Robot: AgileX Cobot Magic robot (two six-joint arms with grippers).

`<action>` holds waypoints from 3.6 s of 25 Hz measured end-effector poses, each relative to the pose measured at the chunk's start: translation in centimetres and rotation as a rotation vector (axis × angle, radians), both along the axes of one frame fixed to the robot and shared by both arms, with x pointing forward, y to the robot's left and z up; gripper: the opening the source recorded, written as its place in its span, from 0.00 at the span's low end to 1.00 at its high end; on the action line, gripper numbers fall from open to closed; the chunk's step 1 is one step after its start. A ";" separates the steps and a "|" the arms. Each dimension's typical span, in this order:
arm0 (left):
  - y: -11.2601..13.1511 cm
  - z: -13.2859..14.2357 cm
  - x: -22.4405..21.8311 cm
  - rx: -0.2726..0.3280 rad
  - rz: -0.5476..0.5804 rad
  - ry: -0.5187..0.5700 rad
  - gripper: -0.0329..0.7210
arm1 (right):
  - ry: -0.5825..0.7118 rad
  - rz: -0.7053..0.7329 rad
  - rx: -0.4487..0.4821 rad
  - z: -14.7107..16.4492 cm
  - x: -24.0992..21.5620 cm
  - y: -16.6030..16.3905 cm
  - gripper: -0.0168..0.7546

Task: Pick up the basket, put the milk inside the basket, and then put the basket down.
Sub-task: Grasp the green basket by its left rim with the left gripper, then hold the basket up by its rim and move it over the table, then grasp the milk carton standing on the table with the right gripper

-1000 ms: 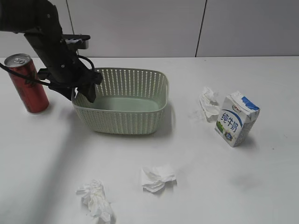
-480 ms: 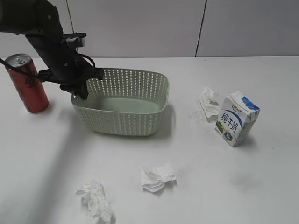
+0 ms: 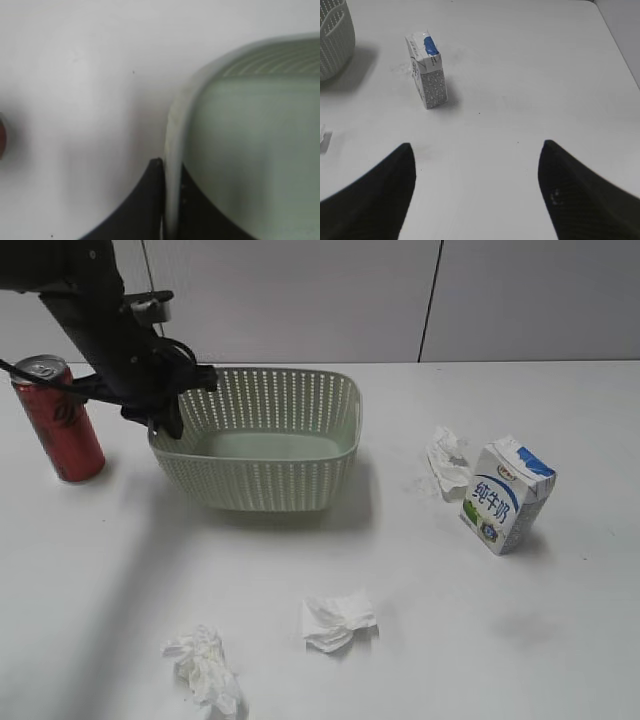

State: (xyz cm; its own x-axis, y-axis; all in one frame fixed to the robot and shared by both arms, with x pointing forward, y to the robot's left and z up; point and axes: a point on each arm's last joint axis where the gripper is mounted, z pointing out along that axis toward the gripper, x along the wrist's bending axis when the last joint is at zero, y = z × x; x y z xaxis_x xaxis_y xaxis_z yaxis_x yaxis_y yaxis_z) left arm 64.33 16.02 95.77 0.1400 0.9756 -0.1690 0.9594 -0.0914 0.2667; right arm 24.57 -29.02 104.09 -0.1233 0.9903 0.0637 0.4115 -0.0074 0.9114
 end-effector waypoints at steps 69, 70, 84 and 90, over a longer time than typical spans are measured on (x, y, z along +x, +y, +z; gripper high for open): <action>0.3 2.7 -1.1 -0.003 0.003 0.008 0.04 | 0.383 0.150 -0.163 -4.6 34.9 3.9 0.83; 0.3 2.7 -1.1 -0.003 0.003 0.008 0.04 | 0.376 0.151 -0.163 -4.2 34.8 3.9 0.83; 0.4 2.7 -1.3 0.001 0.001 0.024 0.04 | 0.560 0.215 -0.075 3.2 26.8 3.9 0.80; 0.3 2.7 -1.3 -0.008 0.005 0.028 0.04 | 0.653 0.134 -0.075 6.2 21.8 2.8 0.79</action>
